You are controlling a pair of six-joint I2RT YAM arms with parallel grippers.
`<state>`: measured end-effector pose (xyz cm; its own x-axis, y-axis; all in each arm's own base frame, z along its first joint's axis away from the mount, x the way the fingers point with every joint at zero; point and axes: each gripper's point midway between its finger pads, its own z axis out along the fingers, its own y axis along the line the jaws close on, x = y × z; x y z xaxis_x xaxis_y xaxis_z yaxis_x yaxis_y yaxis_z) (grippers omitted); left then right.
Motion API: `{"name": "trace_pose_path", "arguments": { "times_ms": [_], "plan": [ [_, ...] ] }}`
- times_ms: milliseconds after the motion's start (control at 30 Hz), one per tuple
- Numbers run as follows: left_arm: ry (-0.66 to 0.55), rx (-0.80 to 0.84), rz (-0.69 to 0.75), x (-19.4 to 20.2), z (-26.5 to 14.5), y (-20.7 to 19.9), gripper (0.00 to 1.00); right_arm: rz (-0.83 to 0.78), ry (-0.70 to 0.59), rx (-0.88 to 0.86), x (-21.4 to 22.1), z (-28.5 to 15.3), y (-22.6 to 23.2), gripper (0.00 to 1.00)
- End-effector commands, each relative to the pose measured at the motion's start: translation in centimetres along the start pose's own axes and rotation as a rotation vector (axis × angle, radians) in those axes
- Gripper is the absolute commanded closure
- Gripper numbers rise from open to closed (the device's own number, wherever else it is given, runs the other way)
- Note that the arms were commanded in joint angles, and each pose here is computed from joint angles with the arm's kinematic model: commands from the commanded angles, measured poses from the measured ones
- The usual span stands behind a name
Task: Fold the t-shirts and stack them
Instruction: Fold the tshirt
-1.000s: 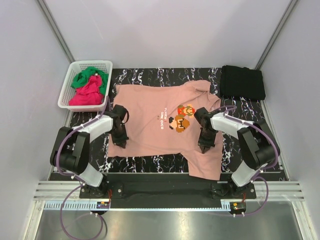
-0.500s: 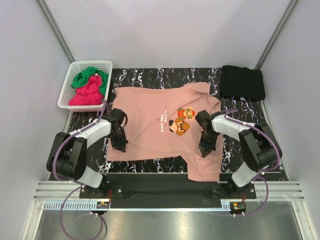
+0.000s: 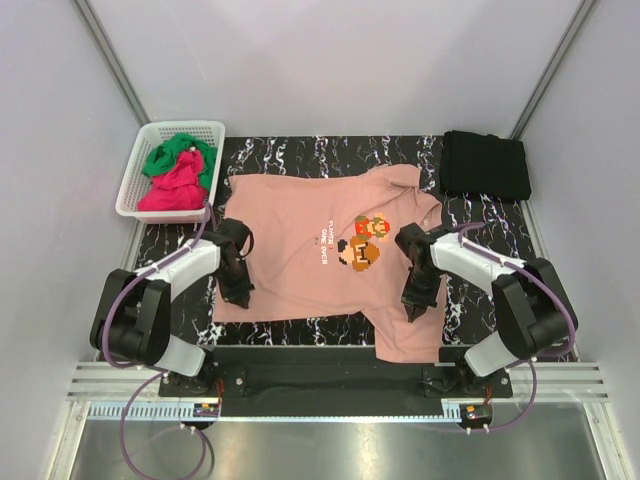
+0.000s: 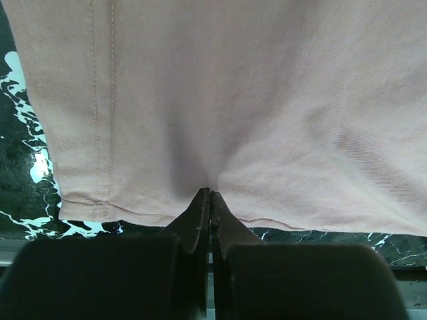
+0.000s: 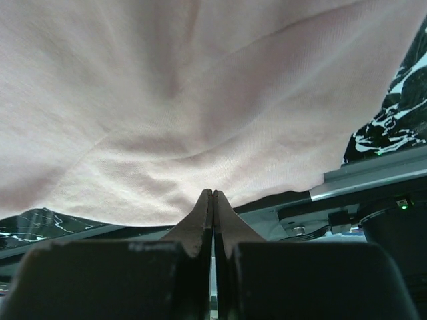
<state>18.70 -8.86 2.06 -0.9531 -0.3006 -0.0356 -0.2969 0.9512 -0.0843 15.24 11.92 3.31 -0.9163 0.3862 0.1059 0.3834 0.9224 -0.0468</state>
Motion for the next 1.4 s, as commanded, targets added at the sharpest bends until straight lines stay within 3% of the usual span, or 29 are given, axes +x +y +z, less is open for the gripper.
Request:
{"name": "trace_pose_path", "arguments": {
  "times_ms": [0,200,233,333,367,467,667,800,967,1000,1033,1067,1367],
  "plan": [
    [-0.011,0.027,0.004,0.1,-0.6,-0.3,1.0,0.014,-0.017,-0.011,1.0,-0.9,-0.1,1.0],
    [-0.156,0.004,0.034,-3.4,-3.2,-0.4,1.0,-0.016,-0.211,-0.032,-2.7,-5.2,0.9,1.0],
    [-0.157,0.005,0.033,-3.9,-3.3,-0.7,0.89,-0.046,-0.219,-0.035,-3.1,-5.2,1.3,1.0],
    [-0.131,0.001,0.029,-4.6,-2.7,-1.1,0.75,-0.093,-0.212,-0.003,-4.5,-4.3,2.3,1.0],
    [-0.126,0.0,0.024,-4.7,-2.5,-1.2,0.64,-0.104,-0.202,0.018,-4.9,-3.6,2.6,1.0],
    [-0.113,-0.004,0.012,-4.9,-1.8,-1.4,0.62,-0.118,-0.18,0.021,-5.6,-2.5,3.6,0.94],
    [-0.101,-0.005,-0.001,-5.2,-0.8,-1.7,0.64,-0.121,-0.167,0.001,-6.3,-0.6,4.9,0.92],
    [-0.082,-0.015,-0.001,-4.9,-0.2,-1.5,0.71,-0.129,-0.15,0.013,-6.3,0.8,4.9,1.0],
    [-0.075,-0.02,-0.006,-4.4,0.3,-1.1,0.78,-0.123,-0.139,0.015,-5.9,1.7,4.5,1.0],
    [-0.068,-0.024,-0.007,-4.1,0.5,-1.0,0.83,-0.125,-0.138,0.016,-5.9,1.8,4.5,1.0],
    [-0.066,-0.026,-0.011,-4.0,0.6,-0.9,0.98,-0.123,-0.13,0.019,-5.7,2.0,4.4,1.0],
    [-0.048,0.001,-0.016,-3.7,0.7,-1.4,1.0,-0.123,-0.116,0.025,-5.5,2.3,4.3,1.0],
    [-0.025,0.006,-0.029,-2.1,1.0,-0.7,1.0,-0.1,-0.067,0.008,-3.2,3.0,2.9,1.0]
  ]
}}
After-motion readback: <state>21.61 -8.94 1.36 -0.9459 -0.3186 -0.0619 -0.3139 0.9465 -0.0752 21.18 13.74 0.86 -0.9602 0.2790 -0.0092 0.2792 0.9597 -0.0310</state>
